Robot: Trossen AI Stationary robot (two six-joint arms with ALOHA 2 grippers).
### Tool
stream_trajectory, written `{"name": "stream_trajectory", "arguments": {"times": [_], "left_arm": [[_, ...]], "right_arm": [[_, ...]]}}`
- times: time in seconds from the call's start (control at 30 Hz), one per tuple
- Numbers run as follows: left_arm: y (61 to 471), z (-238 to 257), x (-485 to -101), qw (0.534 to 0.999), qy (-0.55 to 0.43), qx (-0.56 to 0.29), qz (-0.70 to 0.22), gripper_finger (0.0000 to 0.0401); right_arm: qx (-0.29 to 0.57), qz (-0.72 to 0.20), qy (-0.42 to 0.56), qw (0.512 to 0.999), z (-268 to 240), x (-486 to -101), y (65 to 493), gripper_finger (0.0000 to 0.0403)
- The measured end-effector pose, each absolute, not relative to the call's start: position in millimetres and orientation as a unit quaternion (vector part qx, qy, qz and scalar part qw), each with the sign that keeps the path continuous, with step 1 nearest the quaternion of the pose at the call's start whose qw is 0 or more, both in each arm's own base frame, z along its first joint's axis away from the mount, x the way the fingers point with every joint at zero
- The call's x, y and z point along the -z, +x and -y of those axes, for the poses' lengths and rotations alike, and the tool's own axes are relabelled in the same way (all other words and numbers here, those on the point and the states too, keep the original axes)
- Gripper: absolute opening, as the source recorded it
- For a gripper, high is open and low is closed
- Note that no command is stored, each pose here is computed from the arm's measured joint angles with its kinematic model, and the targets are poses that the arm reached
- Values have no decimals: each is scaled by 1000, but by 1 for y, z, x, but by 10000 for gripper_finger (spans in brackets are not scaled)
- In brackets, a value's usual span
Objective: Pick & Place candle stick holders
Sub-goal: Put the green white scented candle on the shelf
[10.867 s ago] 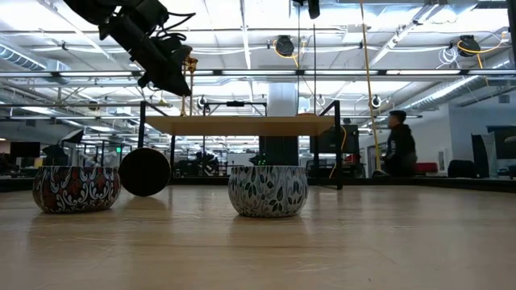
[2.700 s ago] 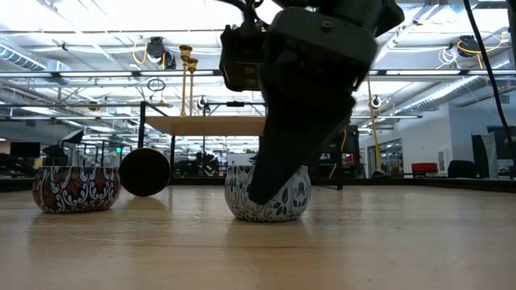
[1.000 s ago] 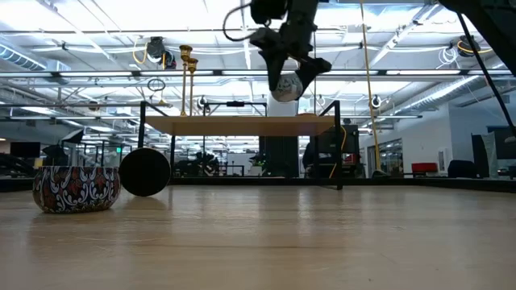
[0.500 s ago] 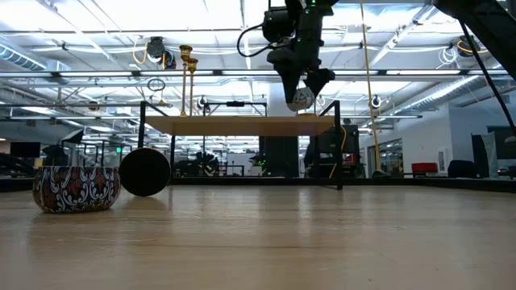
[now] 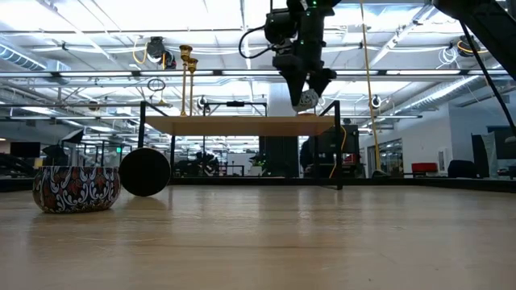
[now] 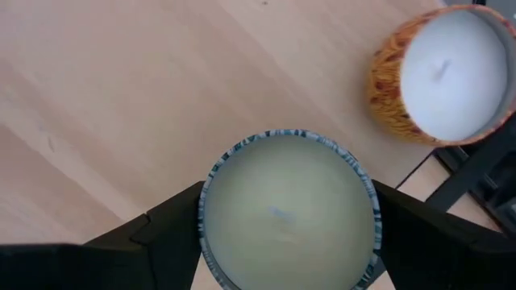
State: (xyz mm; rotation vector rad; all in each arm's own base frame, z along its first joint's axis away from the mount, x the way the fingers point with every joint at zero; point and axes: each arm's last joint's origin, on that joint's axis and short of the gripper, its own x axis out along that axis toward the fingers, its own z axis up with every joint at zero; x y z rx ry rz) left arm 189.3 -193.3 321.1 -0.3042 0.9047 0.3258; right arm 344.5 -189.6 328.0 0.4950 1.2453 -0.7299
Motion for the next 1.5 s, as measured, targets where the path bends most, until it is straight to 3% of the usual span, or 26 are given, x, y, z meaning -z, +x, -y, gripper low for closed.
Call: {"name": "stream_trajectory", "arguments": {"times": [0.87,1.5], "left_arm": [[189,194,-321,874,-146,-153,-438,88],[189,193,-321,873,-142,-153,-440,88]], "right_arm": [[397,-539,304,678,205,-313,346,298],[399,-537,307,677,209,-307,349,301]]}}
